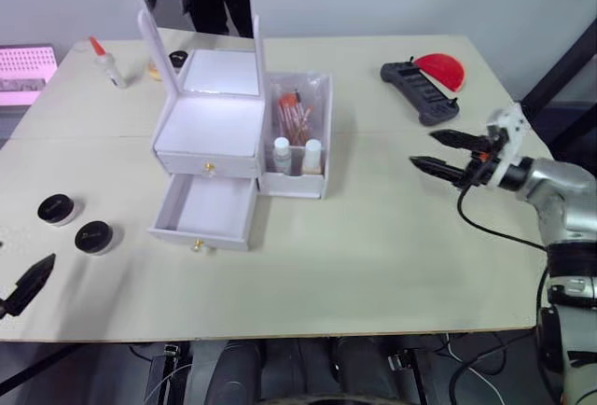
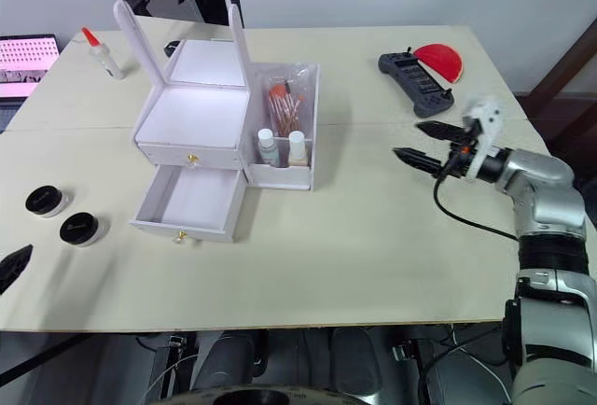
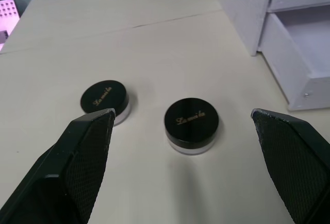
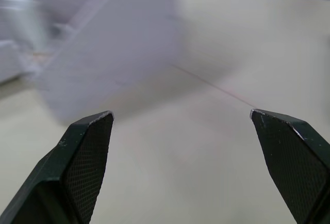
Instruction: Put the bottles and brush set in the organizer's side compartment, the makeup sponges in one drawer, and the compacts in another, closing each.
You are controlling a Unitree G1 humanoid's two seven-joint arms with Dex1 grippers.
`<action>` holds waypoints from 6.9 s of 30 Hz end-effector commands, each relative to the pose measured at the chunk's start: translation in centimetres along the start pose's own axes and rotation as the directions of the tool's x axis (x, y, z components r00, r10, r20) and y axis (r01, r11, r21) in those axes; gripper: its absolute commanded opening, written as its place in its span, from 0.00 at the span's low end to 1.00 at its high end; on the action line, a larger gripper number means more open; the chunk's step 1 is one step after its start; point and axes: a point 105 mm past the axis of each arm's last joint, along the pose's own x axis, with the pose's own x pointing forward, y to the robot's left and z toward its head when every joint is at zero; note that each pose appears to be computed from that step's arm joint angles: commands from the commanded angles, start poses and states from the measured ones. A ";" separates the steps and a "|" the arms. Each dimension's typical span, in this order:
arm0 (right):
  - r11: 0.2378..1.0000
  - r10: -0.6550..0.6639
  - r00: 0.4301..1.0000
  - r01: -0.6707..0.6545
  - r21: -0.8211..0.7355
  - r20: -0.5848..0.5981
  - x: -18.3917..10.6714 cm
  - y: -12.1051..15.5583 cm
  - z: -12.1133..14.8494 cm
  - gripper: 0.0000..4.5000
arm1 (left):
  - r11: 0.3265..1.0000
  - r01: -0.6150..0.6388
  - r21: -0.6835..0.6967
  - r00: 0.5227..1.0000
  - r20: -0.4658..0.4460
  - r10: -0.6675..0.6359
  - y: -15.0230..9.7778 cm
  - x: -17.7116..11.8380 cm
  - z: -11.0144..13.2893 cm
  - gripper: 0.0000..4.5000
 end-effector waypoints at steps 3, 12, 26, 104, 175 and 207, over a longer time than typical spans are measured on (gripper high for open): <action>0.942 0.293 0.956 -0.293 -0.162 -0.023 2.8 5.6 7.9 1.00 | 0.997 -0.072 -0.030 0.997 0.001 0.072 -0.6 0.0 0.0 0.99; 0.880 0.387 0.915 -0.404 -0.250 -0.115 4.1 8.3 12.0 1.00 | 0.984 -0.145 -0.103 0.989 -0.029 0.143 -1.4 0.4 -1.3 0.99; 0.882 0.389 0.907 -0.418 -0.219 -0.164 6.6 8.8 14.4 1.00 | 0.965 -0.262 -0.028 0.965 -0.040 0.261 -1.0 1.5 -2.5 0.99; 0.927 0.313 0.947 -0.322 -0.195 -0.077 8.9 8.4 16.8 1.00 | 0.958 -0.231 -0.168 0.968 -0.136 0.210 -1.6 9.9 -0.2 0.59; 0.939 0.270 0.962 -0.272 -0.209 -0.042 8.1 8.3 15.7 1.00 | 0.821 0.566 0.072 0.824 -0.054 -0.563 -13.0 14.4 7.8 0.99; 0.928 0.278 0.960 -0.276 -0.252 -0.031 8.4 8.4 15.9 1.00 | 0.795 0.605 0.037 0.783 -0.204 -0.587 -16.8 15.0 4.3 0.02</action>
